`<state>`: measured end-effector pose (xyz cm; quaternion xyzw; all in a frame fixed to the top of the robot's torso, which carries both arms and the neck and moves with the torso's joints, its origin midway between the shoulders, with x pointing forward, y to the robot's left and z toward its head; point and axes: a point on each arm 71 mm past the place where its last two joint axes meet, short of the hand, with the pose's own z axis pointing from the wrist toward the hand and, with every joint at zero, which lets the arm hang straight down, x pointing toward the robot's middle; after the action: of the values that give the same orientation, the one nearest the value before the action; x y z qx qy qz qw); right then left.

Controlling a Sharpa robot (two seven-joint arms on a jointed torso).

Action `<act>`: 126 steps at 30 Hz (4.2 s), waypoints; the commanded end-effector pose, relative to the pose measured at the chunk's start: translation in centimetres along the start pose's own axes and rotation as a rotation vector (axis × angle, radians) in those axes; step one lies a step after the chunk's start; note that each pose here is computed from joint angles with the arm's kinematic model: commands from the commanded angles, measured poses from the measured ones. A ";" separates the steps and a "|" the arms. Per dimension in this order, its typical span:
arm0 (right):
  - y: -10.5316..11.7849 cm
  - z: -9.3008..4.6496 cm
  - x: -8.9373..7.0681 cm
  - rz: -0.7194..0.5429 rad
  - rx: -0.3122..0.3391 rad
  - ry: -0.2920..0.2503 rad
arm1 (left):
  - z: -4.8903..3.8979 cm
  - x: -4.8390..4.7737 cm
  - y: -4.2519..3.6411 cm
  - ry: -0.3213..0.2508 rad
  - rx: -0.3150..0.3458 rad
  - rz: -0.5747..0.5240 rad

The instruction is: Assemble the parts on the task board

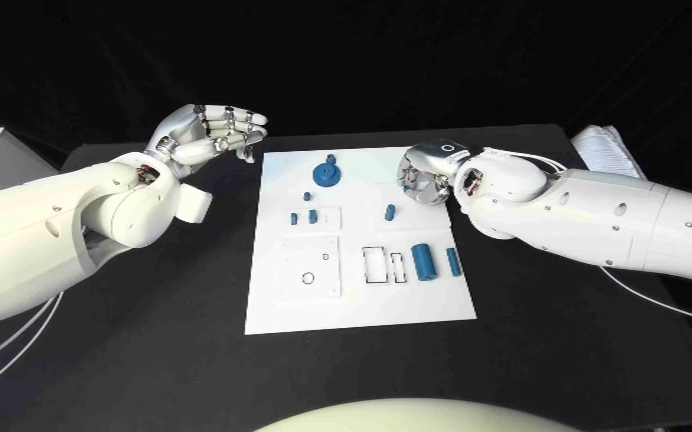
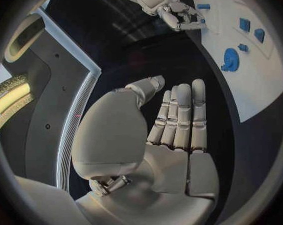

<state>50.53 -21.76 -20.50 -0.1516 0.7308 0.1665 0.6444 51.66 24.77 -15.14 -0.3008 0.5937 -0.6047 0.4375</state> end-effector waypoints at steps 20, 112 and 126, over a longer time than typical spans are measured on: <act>1.0 0.1 1.4 0.000 0.002 0.037 | -0.05 -0.03 0.00 0.004 -0.011 -0.004; 15.8 -2.4 3.4 0.130 -0.295 0.011 | 0.28 1.17 -0.05 0.043 -0.025 -0.014; 15.8 -2.0 3.9 0.117 -0.283 0.025 | 0.23 1.12 -0.04 0.043 -0.028 -0.014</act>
<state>41.34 -8.44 -23.10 -0.1918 0.7102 0.3147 0.5999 51.46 23.93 -15.33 -0.3036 0.6076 -0.5997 0.4231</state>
